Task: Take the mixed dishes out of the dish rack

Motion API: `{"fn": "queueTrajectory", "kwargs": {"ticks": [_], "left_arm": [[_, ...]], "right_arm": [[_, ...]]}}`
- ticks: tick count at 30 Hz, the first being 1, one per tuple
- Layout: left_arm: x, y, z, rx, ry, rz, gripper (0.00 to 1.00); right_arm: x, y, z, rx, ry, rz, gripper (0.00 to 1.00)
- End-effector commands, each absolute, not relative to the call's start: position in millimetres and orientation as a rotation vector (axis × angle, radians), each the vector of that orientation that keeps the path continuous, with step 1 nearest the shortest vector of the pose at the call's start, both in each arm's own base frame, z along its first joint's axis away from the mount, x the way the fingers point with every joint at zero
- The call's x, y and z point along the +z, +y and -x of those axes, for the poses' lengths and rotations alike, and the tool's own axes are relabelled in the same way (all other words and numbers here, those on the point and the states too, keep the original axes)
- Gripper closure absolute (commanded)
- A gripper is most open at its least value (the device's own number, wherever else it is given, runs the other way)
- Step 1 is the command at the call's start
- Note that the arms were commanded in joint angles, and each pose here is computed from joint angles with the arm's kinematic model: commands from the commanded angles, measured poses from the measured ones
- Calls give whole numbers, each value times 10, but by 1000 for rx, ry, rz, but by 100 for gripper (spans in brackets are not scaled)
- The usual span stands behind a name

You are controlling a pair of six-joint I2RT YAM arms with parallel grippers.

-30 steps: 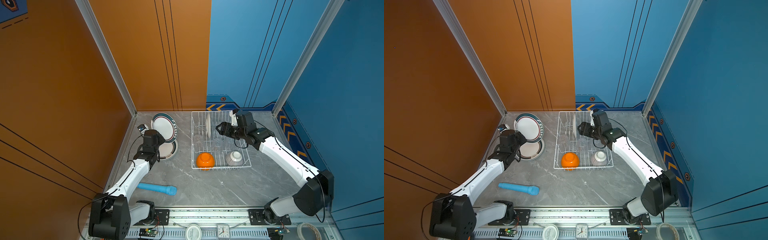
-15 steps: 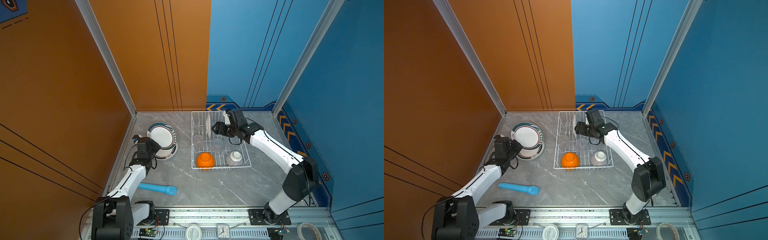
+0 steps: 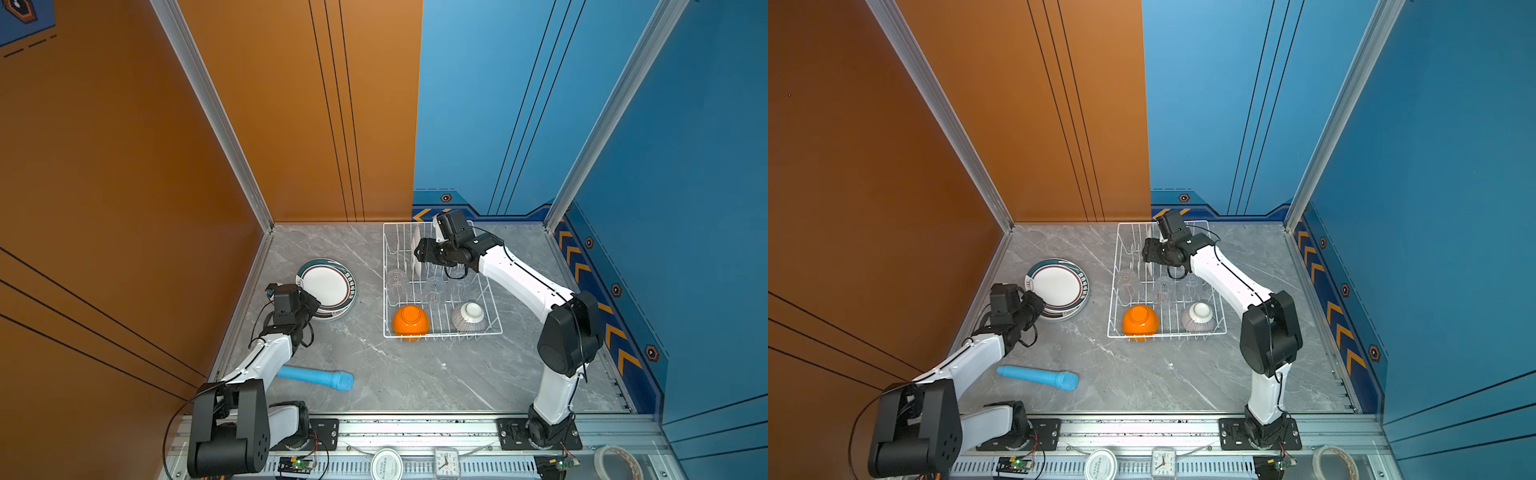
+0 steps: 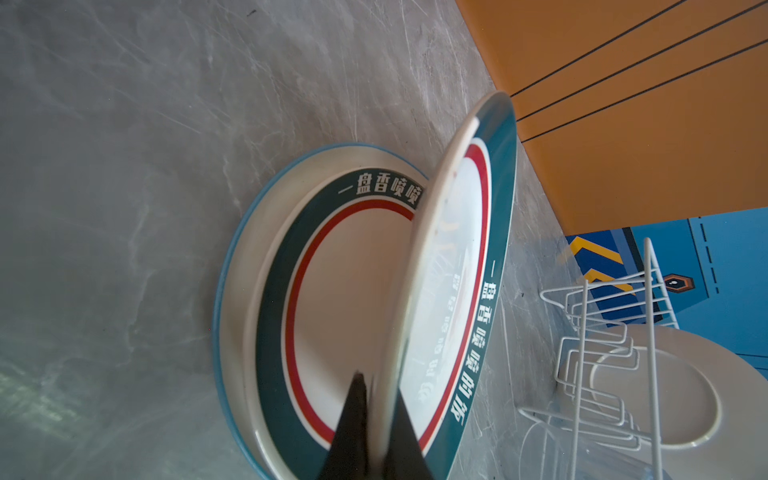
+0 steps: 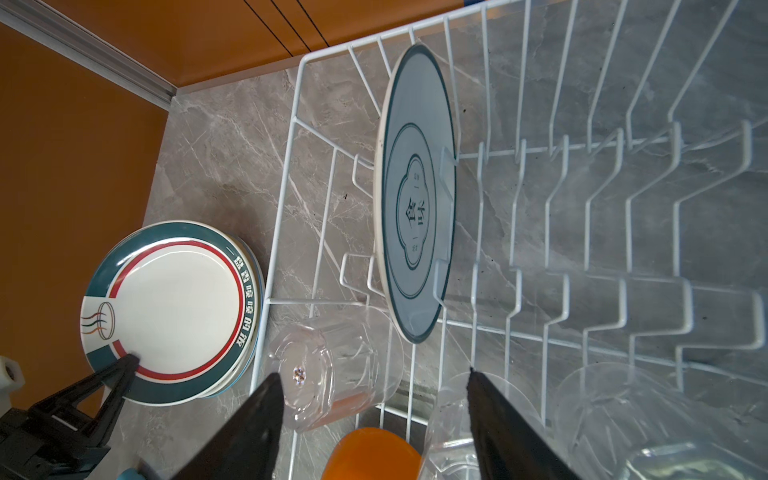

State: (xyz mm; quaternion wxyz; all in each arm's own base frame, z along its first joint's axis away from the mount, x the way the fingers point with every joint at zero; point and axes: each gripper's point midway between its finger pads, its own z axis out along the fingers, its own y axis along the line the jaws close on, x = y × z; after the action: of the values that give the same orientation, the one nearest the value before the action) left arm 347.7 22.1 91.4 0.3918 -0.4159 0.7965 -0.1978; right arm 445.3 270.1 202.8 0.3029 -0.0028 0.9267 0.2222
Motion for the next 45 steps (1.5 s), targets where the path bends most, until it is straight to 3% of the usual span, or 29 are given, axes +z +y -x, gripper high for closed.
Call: {"fn": "queueTrajectory", "kwargs": {"ticks": [1, 3, 6, 10, 11, 16, 23, 25, 36, 45], "left_arm": [[763, 203, -3454, -534, 2069, 1079, 100], [692, 197, -3445, -550, 2082, 1096, 100], [620, 178, -3436, -576, 2092, 1105, 88], [612, 173, -3417, -578, 2097, 1097, 52], [618, 168, -3413, -580, 2097, 1093, 48], [678, 167, -3373, -575, 2080, 1070, 31], [795, 196, -3288, -550, 2059, 1061, 15], [848, 182, -3273, -544, 2062, 1050, 2], [1172, -16, -3202, -467, 2094, 887, 2], [1482, -187, -3177, -405, 2056, 721, 2]], "right_arm": [[2008, 2661, -4478, 508, 2473, 20, 29], [2003, 2673, -4494, 491, 2476, 26, 29], [1967, 2672, -4507, 443, 2490, 37, 29], [1996, 2692, -4550, 416, 2484, 40, 29], [1995, 2702, -4554, 415, 2485, 41, 29], [1974, 2774, -4556, 406, 2493, 53, 29], [1920, 2809, -4588, 371, 2500, 61, 30], [1895, 2789, -4617, 346, 2499, 53, 30], [1650, 2762, -4811, 240, 2514, 30, 43], [1564, 2798, -4977, 231, 2506, 0, 63]]}}
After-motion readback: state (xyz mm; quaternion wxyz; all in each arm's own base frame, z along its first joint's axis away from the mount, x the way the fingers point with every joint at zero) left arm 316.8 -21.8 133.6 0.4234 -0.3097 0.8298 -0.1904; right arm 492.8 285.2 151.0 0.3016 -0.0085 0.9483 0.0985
